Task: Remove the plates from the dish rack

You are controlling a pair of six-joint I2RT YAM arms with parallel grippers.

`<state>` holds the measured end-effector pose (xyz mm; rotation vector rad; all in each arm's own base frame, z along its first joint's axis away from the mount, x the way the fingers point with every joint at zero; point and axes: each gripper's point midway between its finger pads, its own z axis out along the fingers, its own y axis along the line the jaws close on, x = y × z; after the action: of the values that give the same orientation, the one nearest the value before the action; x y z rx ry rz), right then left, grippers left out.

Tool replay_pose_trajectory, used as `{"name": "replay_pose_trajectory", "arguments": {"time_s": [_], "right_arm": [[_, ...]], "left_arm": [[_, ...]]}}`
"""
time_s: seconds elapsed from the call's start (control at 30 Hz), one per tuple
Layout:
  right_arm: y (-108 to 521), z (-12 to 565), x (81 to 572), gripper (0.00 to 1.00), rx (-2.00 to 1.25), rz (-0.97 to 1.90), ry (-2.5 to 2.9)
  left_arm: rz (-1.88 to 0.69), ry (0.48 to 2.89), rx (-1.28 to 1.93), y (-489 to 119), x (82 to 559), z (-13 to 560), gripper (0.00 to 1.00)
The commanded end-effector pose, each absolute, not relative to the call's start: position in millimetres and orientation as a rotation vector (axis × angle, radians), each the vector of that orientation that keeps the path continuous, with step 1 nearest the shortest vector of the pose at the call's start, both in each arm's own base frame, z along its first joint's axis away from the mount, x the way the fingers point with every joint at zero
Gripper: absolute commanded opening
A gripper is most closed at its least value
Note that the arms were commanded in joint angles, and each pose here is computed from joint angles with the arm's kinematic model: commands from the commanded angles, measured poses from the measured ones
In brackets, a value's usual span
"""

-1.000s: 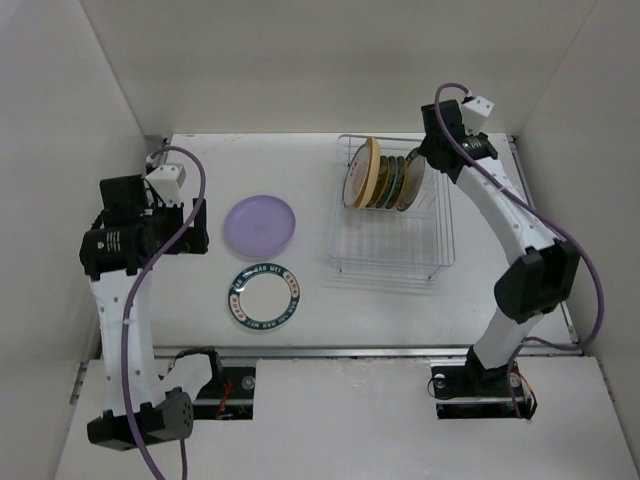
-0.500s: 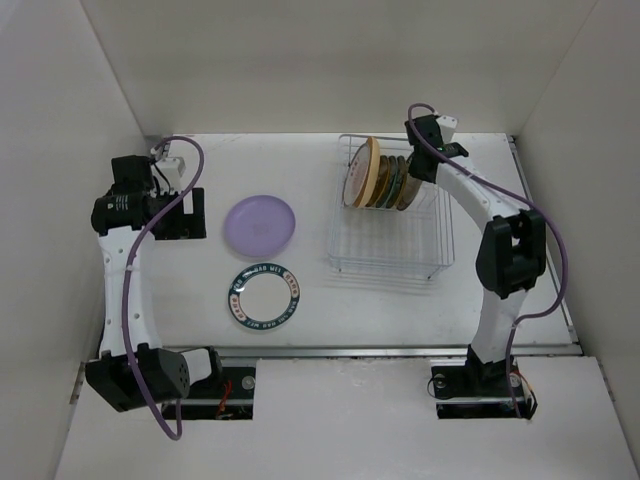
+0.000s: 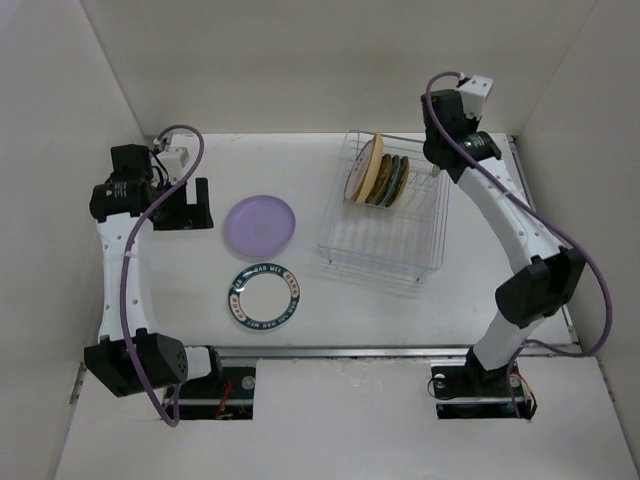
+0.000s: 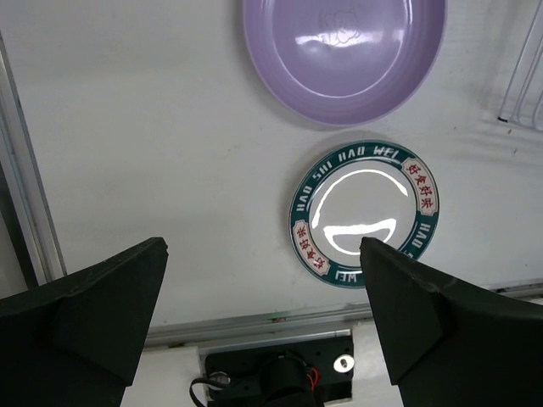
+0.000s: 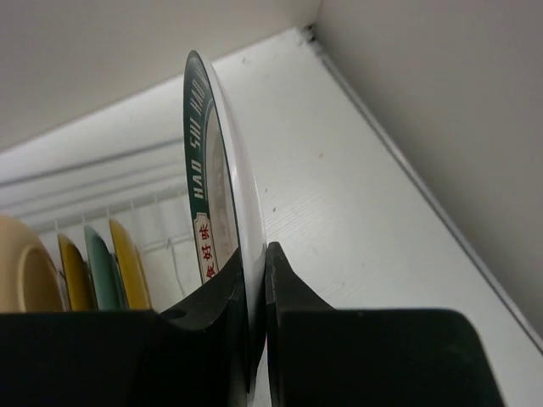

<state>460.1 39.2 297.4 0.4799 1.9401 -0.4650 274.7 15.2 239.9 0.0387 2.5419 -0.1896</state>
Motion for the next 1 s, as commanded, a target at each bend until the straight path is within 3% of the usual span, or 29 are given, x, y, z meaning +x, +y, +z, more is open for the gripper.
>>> {"name": "replay_pose_trajectory", "arguments": {"time_s": [0.0,0.07,0.13,0.17,0.3,0.4,0.67,0.8,0.97], "right_arm": [[20,397,414,0.0,0.545,-0.562,1.736],[64,388,403,0.0,0.407,-0.436,1.801],[110,384,387,0.0,0.258,-0.193,1.847],[170,368,375,0.0,0.07,0.065,1.917],[288,308,319,0.0,-0.272,0.611,2.018],[351,298,296,0.0,-0.376,0.888,2.009],[471,190,252,0.0,-0.741,0.952,2.254],[481,158,245,0.0,-0.769,0.972,2.309],[477,123,242,0.19,-0.771,0.929,2.393]], "left_arm": [[-0.205,2.478,0.054,12,278,264,0.97],[-0.201,2.465,0.056,11,276,267,0.97],[-0.185,2.459,0.053,13,274,269,0.97],[-0.153,2.464,0.042,17,274,268,0.97],[-0.041,2.435,-0.047,34,273,272,0.99],[0.054,2.415,-0.114,48,270,274,0.99],[0.17,2.399,-0.21,66,268,269,0.99],[0.169,2.407,-0.21,66,269,264,0.99],[0.117,2.407,-0.175,58,271,263,0.99]]}}
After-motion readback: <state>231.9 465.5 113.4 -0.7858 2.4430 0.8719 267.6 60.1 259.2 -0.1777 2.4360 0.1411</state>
